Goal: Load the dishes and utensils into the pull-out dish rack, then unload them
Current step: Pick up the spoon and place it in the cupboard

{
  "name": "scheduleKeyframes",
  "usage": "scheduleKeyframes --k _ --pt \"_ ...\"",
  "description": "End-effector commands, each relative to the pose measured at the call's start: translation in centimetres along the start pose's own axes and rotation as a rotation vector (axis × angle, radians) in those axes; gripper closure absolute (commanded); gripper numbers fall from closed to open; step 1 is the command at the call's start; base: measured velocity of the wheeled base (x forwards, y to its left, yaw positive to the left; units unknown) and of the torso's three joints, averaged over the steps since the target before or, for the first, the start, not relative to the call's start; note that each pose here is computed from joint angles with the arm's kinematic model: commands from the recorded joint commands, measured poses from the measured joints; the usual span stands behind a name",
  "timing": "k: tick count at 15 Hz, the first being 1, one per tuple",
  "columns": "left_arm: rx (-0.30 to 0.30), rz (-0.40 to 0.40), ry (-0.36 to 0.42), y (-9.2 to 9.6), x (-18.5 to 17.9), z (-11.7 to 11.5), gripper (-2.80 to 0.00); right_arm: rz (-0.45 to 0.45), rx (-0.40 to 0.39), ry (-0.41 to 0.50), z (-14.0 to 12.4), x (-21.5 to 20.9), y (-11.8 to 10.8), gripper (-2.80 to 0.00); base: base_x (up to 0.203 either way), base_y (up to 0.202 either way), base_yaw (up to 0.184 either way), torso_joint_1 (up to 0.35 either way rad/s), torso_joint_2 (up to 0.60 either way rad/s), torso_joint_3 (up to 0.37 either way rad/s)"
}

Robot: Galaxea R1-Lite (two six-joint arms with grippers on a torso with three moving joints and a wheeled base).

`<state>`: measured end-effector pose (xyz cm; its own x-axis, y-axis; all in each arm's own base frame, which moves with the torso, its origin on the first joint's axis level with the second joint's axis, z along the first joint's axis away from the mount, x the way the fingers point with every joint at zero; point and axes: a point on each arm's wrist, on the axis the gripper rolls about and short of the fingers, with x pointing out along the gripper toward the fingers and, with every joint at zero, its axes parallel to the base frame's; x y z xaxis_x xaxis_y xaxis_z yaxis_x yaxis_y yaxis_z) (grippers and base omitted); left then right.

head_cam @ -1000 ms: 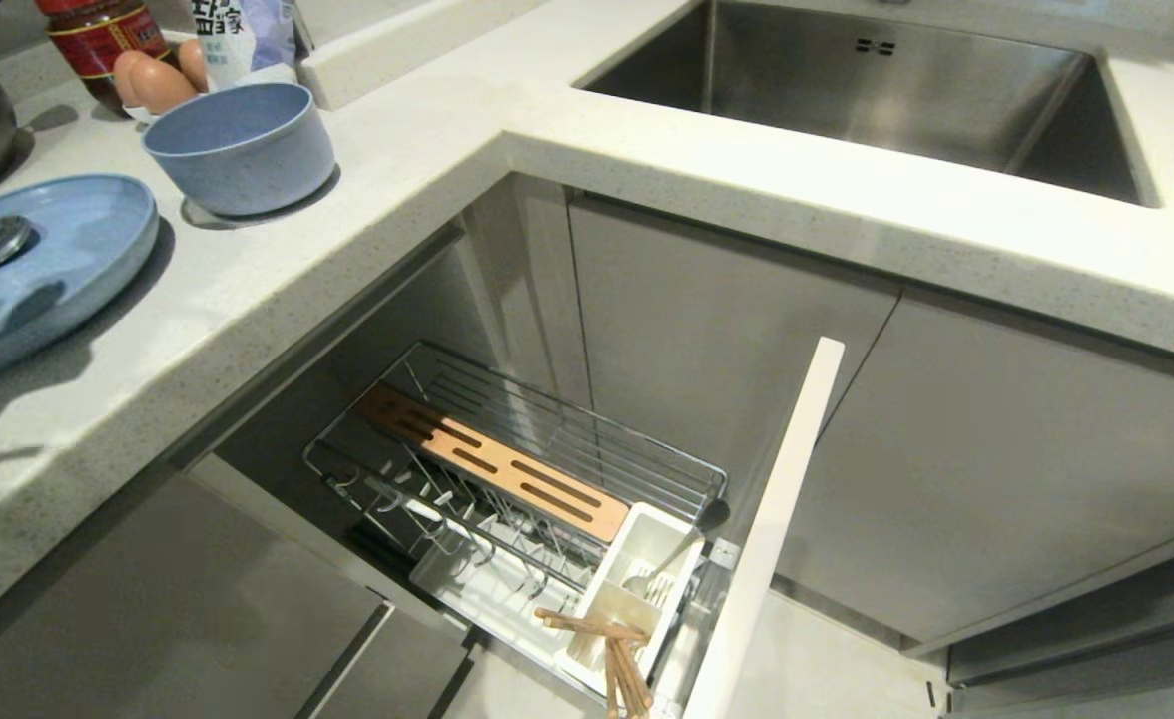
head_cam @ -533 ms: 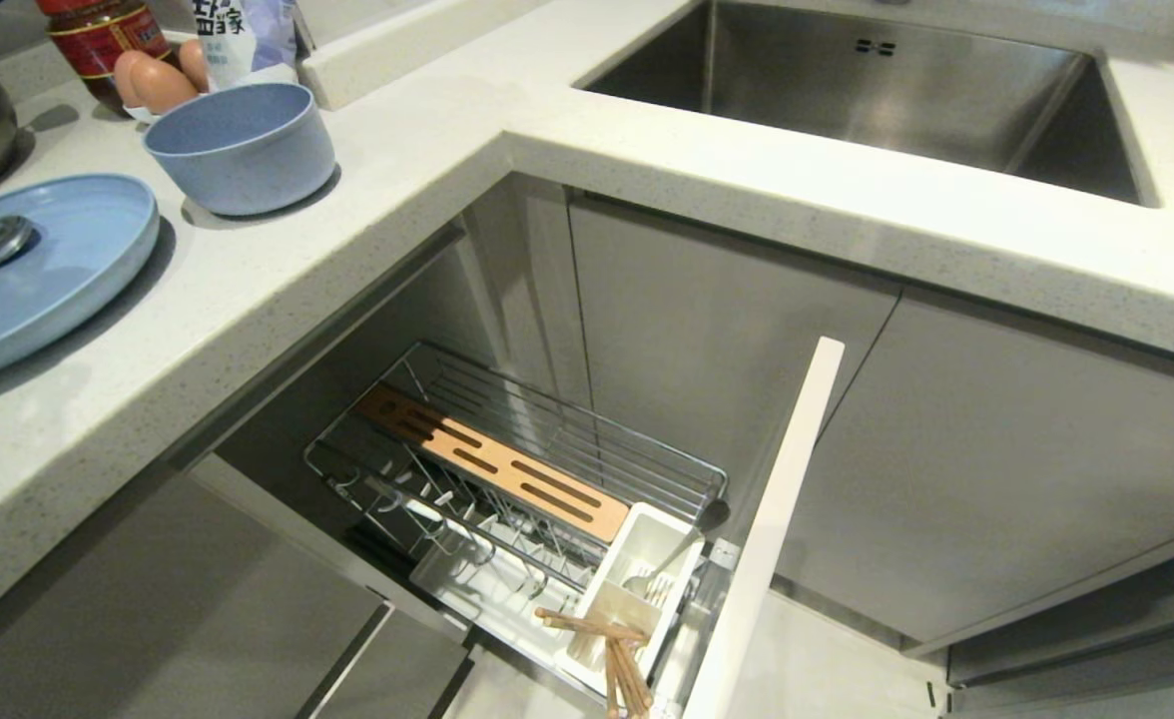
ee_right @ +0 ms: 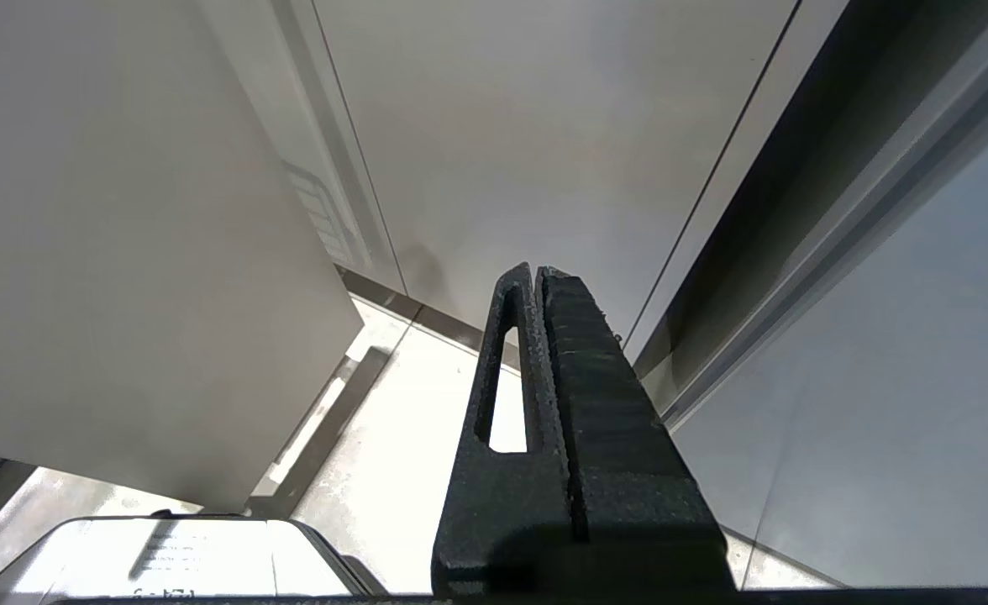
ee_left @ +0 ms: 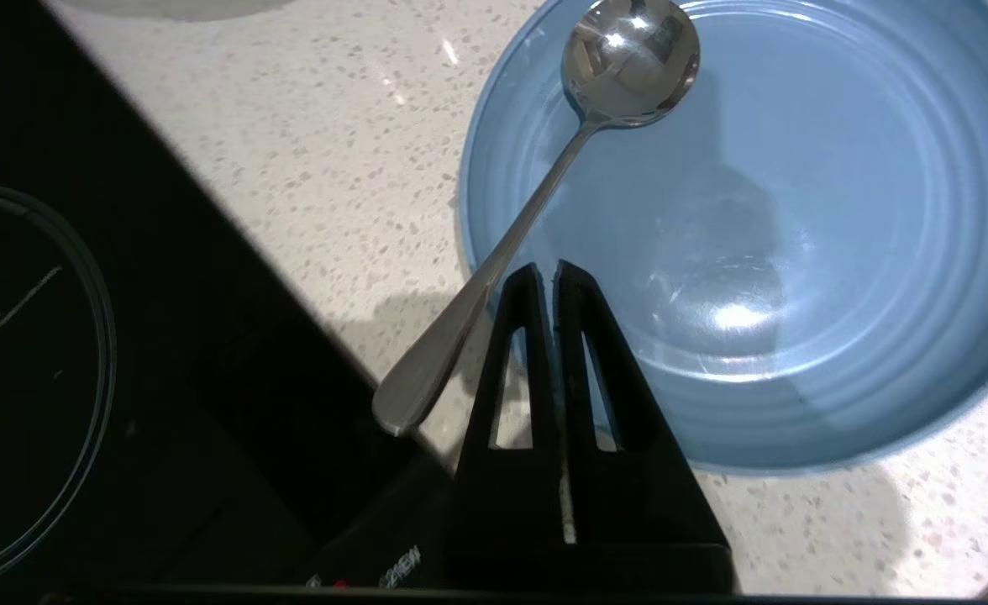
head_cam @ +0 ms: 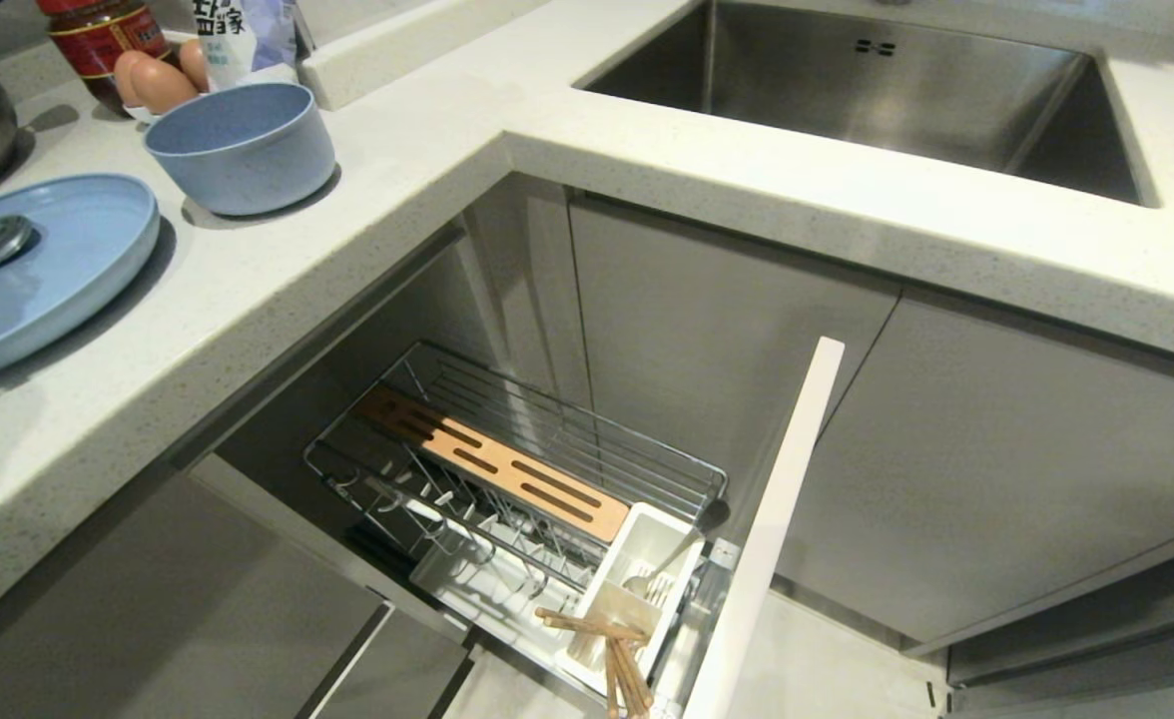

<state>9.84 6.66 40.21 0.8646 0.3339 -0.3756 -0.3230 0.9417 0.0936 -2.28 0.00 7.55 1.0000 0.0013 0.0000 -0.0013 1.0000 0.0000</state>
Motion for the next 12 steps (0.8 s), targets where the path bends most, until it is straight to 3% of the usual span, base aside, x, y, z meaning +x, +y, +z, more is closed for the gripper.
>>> scheduleKeyframes --k 1,4,7,12 --pt "-0.008 -0.011 0.034 0.4 1.4 0.0 -2.80 0.000 0.000 0.000 0.0 0.0 0.0 0.00 0.000 0.000 0.000 0.000 0.00 0.000" --pt "-0.009 -0.017 0.037 0.6 2.1 0.1 -2.80 0.000 0.000 0.000 0.0 0.0 0.0 0.00 0.000 0.000 0.000 0.000 0.00 0.000" --pt "-0.010 -0.095 0.037 0.6 3.3 0.2 -2.80 0.000 0.000 0.000 0.0 0.0 0.0 0.00 0.000 0.000 0.000 0.000 0.00 0.000" --pt "0.018 -0.117 0.052 1.1 6.0 0.0 -2.80 0.000 0.000 0.000 0.0 0.0 0.0 0.00 0.000 0.000 0.000 0.000 0.00 0.000"
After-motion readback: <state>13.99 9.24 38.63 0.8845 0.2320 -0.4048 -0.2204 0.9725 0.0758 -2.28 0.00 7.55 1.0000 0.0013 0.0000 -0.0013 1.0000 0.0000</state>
